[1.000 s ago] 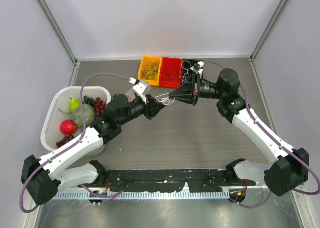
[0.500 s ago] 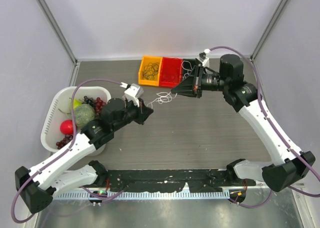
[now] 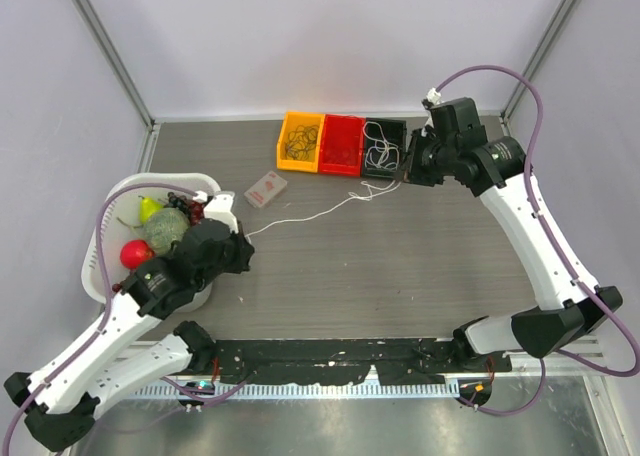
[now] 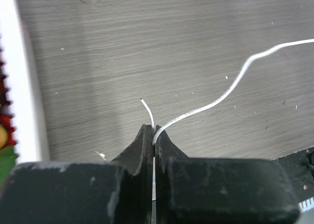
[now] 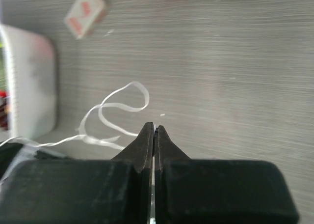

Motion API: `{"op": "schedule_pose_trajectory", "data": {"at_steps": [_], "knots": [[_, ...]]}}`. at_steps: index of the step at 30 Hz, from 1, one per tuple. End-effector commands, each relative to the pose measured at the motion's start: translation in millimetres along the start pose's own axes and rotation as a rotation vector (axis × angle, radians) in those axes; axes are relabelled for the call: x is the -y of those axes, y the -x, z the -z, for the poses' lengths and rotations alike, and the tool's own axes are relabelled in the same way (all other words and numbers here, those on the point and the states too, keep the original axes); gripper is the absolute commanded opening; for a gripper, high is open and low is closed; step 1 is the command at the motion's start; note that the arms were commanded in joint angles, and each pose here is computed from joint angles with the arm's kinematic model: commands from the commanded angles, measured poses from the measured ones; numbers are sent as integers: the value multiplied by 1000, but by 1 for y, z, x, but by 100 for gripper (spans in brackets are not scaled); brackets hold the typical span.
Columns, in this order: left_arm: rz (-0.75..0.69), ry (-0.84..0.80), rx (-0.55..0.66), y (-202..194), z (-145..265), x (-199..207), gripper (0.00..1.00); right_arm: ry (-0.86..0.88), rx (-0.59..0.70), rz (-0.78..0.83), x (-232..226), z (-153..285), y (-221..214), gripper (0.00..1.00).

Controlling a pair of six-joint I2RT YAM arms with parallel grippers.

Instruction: Untangle the cables

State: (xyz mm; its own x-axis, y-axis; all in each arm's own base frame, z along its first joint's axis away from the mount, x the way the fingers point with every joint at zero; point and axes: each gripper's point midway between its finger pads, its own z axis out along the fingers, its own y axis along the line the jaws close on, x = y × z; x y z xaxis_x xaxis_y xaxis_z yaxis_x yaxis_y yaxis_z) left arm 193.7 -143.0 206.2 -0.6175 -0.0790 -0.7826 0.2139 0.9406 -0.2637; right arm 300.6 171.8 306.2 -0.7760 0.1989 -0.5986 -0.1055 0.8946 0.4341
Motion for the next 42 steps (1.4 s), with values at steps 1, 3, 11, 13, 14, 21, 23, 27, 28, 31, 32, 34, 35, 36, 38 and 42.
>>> {"op": "schedule_pose_trajectory", "data": {"at_steps": [1, 3, 11, 13, 14, 21, 23, 27, 28, 31, 32, 34, 35, 36, 38, 42], "knots": [[48, 116, 93, 23, 30, -26, 0, -305, 83, 116, 62, 9, 9, 2], [57, 139, 141, 35, 42, -32, 0, -363, 70, 126, 76, 5, 4, 2], [74, 173, 345, 79, 85, -49, 0, -314, -5, 123, 79, -11, -25, 2], [78, 107, 321, 78, 79, -34, 0, -200, -26, 112, 61, -17, -33, 1], [81, 74, 306, 78, 75, -25, 0, -118, -61, 103, 48, -19, -41, 1], [134, -157, 69, 49, 8, 49, 0, 186, -158, 14, -2, -27, -66, 1], [146, -206, -10, 40, -12, 69, 0, 242, -172, -14, -13, -25, -67, 1], [160, -214, -149, 26, -43, 90, 19, 277, -118, -46, -28, -17, -48, 1], [163, -212, -166, 25, -49, 93, 22, 270, -106, -50, -28, -17, -43, 1], [183, -208, -153, 31, -57, 98, 51, 236, -23, -49, -32, -11, -11, 1], [188, -213, -143, 33, -58, 99, 57, 230, -3, -46, -36, -9, -1, 1], [183, -231, -128, 36, -55, 101, 64, 188, 55, -54, -33, -8, 18, 1], [174, -236, -126, 36, -54, 101, 68, 158, 93, -55, -29, -7, 28, 1], [168, -240, -131, 35, -51, 100, 71, 145, 127, -63, -30, -7, 40, 1], [137, -241, -134, 34, -45, 97, 74, 126, 181, -83, -30, -6, 60, 1], [67, -255, -135, 34, -33, 93, 77, 111, 280, -98, -31, -5, 103, 1]]}}
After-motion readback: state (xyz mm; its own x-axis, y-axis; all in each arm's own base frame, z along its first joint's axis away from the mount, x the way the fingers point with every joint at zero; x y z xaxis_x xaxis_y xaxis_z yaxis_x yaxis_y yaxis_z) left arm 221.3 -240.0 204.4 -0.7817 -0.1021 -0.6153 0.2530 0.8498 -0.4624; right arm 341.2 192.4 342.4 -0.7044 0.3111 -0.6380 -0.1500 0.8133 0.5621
